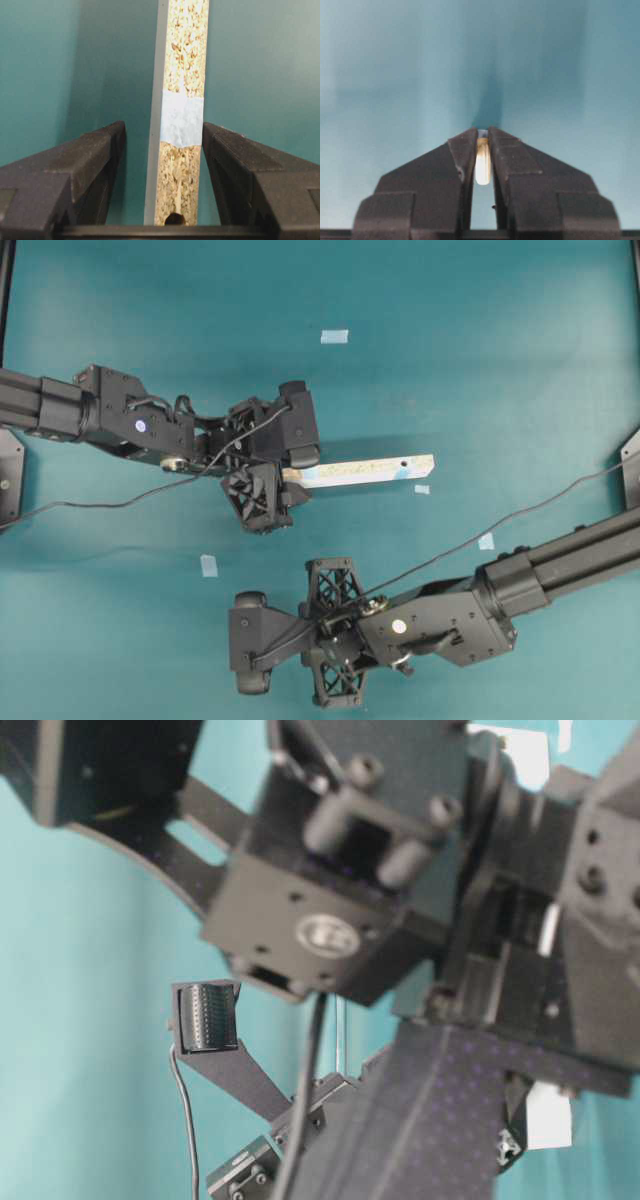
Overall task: Move the wooden board into place and insert the rod into its hole.
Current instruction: 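Lift the dowel with the right gripper and carry it toward the board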
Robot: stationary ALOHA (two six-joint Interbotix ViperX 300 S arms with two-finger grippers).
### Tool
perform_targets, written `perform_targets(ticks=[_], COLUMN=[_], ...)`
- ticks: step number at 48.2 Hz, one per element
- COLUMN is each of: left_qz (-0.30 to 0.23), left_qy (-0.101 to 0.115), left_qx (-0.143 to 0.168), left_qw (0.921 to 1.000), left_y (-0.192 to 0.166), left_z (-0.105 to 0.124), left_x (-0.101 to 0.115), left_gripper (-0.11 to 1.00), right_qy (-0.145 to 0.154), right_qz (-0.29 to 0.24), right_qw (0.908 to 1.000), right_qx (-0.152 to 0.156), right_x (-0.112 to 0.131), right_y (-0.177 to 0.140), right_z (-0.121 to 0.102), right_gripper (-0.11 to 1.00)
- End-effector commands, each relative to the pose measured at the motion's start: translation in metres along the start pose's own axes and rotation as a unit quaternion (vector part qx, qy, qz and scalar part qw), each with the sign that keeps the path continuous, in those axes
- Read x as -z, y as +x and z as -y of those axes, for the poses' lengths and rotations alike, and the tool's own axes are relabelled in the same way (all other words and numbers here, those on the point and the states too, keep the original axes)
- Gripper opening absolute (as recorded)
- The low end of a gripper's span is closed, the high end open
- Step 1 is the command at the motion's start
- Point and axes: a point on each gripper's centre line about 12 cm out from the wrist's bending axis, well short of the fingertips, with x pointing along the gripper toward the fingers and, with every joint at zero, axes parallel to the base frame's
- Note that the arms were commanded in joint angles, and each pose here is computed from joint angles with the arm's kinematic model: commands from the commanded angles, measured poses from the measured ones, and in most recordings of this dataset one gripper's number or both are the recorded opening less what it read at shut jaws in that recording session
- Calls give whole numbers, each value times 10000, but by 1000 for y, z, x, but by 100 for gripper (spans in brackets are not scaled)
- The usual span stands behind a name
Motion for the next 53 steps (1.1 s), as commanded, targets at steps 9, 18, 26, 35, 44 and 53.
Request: perform_targets(ticks=[9, 18, 26, 35, 44, 53], left_qz=[257, 257, 249, 257, 264, 264], left_qy=[-1, -1, -1, -1, -9, -9], left_qx=[45, 45, 44, 45, 47, 47], left_qw=[9997, 9997, 9997, 9997, 9996, 9996], left_y=[-11, -11, -11, -11, -12, -12], left_z=[3, 3, 3, 3, 3, 3], left_x=[-14, -14, -14, -14, -15, -15], left_gripper=[62, 62, 62, 62, 62, 62], right_qy=[-166, -91, -26, 36, 53, 113], right_qz=[723, 1037, 1395, 1690, 1870, 2296], right_qw=[9972, 9939, 9885, 9828, 9792, 9700], right_qx=[-134, -353, -590, -744, -791, -797], right_x=[-32, -35, -33, -20, -9, -9], right_y=[-52, -59, -69, -88, -108, -132], right_z=[1, 2, 14, 33, 48, 73], right_gripper=[10, 10, 10, 10, 10, 10])
